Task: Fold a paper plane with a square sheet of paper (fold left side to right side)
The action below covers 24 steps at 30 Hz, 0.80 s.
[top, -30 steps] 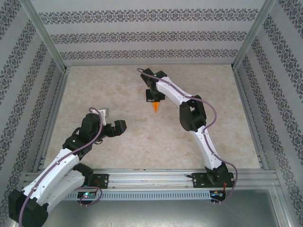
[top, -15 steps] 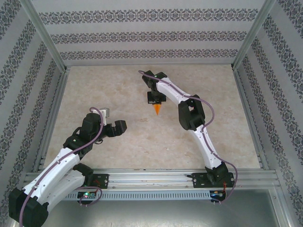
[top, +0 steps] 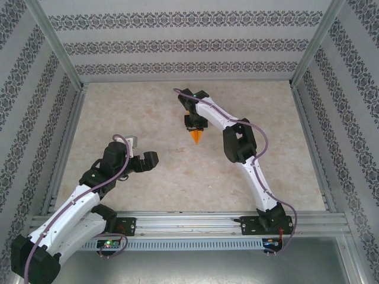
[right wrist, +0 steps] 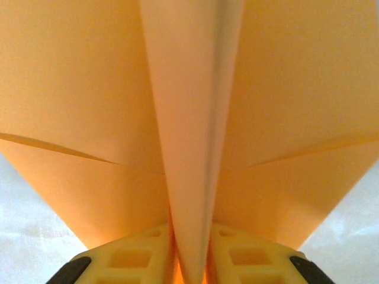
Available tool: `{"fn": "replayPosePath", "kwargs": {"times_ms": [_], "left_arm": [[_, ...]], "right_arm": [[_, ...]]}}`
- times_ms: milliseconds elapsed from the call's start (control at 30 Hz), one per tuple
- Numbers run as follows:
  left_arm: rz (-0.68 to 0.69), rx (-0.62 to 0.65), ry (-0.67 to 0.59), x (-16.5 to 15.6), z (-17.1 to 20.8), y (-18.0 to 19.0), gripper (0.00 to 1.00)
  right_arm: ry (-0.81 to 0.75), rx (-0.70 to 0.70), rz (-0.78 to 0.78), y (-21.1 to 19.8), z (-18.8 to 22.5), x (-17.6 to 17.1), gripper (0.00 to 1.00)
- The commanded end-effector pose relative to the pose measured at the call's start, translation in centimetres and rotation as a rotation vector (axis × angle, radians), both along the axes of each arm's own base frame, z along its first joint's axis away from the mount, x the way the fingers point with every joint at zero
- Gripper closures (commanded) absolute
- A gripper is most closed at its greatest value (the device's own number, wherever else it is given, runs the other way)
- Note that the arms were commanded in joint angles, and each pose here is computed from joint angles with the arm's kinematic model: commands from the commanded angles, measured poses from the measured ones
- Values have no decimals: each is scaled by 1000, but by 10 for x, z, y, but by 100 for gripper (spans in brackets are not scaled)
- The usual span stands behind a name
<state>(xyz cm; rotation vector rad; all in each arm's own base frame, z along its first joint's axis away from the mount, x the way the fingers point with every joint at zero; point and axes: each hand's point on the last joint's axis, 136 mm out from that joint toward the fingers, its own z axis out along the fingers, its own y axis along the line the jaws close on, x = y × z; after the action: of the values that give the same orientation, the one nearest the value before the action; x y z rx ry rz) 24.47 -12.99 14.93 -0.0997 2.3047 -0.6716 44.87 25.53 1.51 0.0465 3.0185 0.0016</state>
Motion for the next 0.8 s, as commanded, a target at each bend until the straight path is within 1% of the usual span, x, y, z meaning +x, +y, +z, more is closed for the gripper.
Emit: {"fn": "replayPosePath", "kwargs": {"times_ms": [0,300,467,767], "left_arm": [[2,26,5,0,-1,6,0],[7,37,6,-1,0,8,0],[7,37,7,-1,-1,8,0],[8,36,9,-1,-2,8,0]], "right_arm": [[38,-23,-19,-10,-10,-8,75],[32,-19,-21,-13,-4,-9,63],[8,-2,-13,-10,7,-7,58],[-13,10,9,-8,23,-8,58]]}}
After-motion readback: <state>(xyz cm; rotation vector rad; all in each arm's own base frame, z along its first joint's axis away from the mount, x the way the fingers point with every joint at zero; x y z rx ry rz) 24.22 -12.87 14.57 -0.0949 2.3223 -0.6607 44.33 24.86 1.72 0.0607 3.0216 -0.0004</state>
